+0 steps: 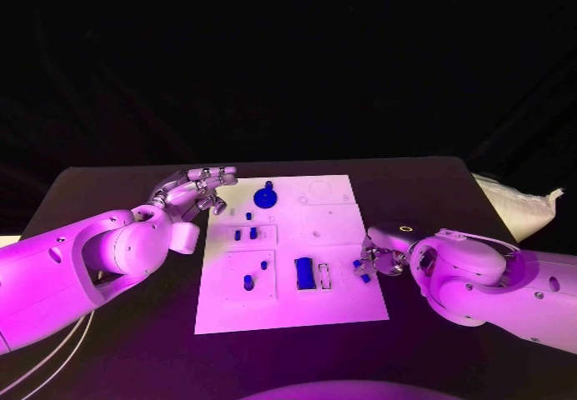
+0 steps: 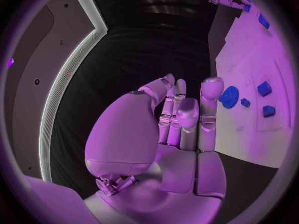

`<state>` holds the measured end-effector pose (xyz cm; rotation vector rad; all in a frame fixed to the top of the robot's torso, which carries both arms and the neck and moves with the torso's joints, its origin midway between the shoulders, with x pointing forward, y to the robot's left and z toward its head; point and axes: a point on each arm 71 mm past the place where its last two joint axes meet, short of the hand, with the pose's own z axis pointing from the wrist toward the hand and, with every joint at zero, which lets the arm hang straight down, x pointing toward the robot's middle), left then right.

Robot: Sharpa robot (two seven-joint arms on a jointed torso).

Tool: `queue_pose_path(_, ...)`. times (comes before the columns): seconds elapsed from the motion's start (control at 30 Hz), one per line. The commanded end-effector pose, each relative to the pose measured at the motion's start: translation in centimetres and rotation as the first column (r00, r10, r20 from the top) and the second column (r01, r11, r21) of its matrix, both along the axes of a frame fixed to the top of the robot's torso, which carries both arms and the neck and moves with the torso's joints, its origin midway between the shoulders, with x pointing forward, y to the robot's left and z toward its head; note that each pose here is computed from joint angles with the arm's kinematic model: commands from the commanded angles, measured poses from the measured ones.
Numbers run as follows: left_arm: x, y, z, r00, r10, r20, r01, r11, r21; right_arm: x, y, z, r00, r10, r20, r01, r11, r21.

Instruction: Assemble the parts on the task board

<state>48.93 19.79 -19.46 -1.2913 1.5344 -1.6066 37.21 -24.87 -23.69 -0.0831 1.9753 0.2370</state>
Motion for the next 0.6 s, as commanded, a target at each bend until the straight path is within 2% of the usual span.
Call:
queue_pose_path(0.03,-0.1,-0.2,0.11,1.0,-0.02,0.006,0.02,1.0,-0.009,-0.5,0.3,-1.5,0.998,0.049,-0.034,-0.052,0.992,-0.114)
queue_pose_path(0.23,-0.1,-0.2,0.11,1.0,-0.019,0.006,0.019,1.0,-0.009,-0.8,0.9,-2.3,0.993,0.1,-0.057,-0.109,0.975,-0.192)
queue_pose_path(0.4,-0.12,-0.2,0.12,1.0,-0.019,0.005,0.019,1.0,-0.008,-0.9,1.1,-2.5,0.991,0.116,-0.058,-0.127,0.967,-0.22)
queue_pose_path(0.5,-0.13,-0.2,0.12,1.0,-0.02,0.005,0.02,1.0,-0.009,-0.9,1.1,-2.3,0.994,0.102,-0.041,-0.108,0.976,-0.191)
queue_pose_path(0.6,-0.13,-0.2,0.12,1.0,-0.02,0.005,0.02,1.0,-0.009,-1.0,0.7,-2.3,0.997,0.031,-0.068,-0.036,0.996,-0.08)
